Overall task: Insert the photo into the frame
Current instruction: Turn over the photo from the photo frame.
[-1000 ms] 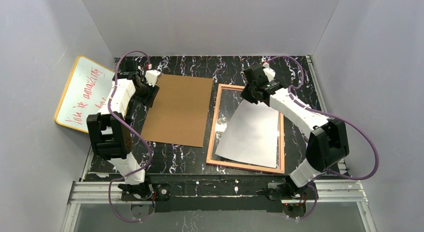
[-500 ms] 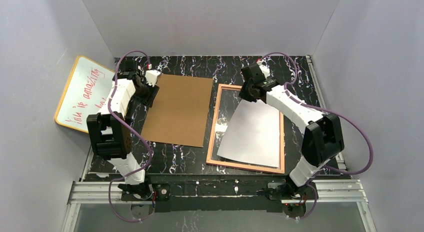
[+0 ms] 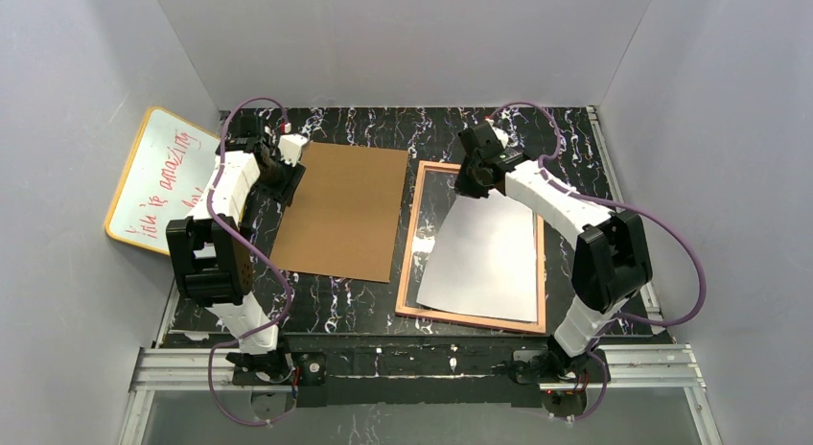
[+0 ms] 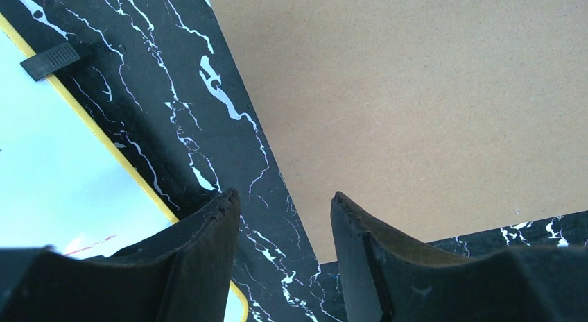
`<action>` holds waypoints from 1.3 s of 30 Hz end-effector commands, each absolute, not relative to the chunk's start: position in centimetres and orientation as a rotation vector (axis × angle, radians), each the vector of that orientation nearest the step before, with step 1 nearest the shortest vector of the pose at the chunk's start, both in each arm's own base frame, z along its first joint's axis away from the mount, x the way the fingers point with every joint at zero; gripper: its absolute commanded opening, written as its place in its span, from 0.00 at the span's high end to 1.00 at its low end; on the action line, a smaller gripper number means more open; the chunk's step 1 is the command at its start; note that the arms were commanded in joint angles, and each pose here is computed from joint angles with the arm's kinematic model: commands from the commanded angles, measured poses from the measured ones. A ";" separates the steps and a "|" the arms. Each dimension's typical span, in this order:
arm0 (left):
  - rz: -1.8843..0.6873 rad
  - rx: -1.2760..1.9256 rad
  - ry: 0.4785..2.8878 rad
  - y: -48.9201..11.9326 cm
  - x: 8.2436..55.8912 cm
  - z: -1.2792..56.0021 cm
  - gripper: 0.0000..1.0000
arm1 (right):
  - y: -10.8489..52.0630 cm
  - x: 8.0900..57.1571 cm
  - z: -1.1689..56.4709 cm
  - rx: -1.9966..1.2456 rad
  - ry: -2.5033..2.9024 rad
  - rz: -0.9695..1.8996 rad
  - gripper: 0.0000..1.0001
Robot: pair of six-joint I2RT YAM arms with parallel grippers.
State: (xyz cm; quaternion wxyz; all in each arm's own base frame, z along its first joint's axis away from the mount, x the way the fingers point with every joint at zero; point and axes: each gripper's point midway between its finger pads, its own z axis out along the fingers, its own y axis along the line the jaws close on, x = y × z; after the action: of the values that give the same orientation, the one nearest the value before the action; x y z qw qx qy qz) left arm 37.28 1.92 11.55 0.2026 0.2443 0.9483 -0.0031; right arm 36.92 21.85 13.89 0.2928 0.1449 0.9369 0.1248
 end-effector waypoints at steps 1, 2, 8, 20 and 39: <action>-0.021 0.701 2.644 1.6 36.7 12.0 0.50 | 23.2 37.5 14.5 0.339 2.509 0.394 0.72; -0.019 0.701 2.645 1.7 36.7 12.0 0.50 | 23.4 37.6 14.4 0.336 2.510 0.402 0.68; -0.011 0.708 2.646 1.8 36.7 12.0 0.49 | 23.6 38.2 14.4 0.344 2.502 0.403 0.67; -0.018 0.712 2.656 1.7 36.6 11.7 0.49 | 24.2 38.3 15.2 0.271 2.497 0.436 0.23; 0.082 0.639 2.665 3.4 38.5 12.0 0.46 | 30.3 37.4 17.0 0.248 2.477 0.660 0.12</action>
State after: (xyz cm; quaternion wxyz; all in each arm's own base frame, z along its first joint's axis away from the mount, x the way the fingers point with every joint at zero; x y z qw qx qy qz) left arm 37.35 2.49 11.11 0.1922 0.2446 0.9503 0.0098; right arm 36.98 26.13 14.66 0.2600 0.1005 0.9398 0.1974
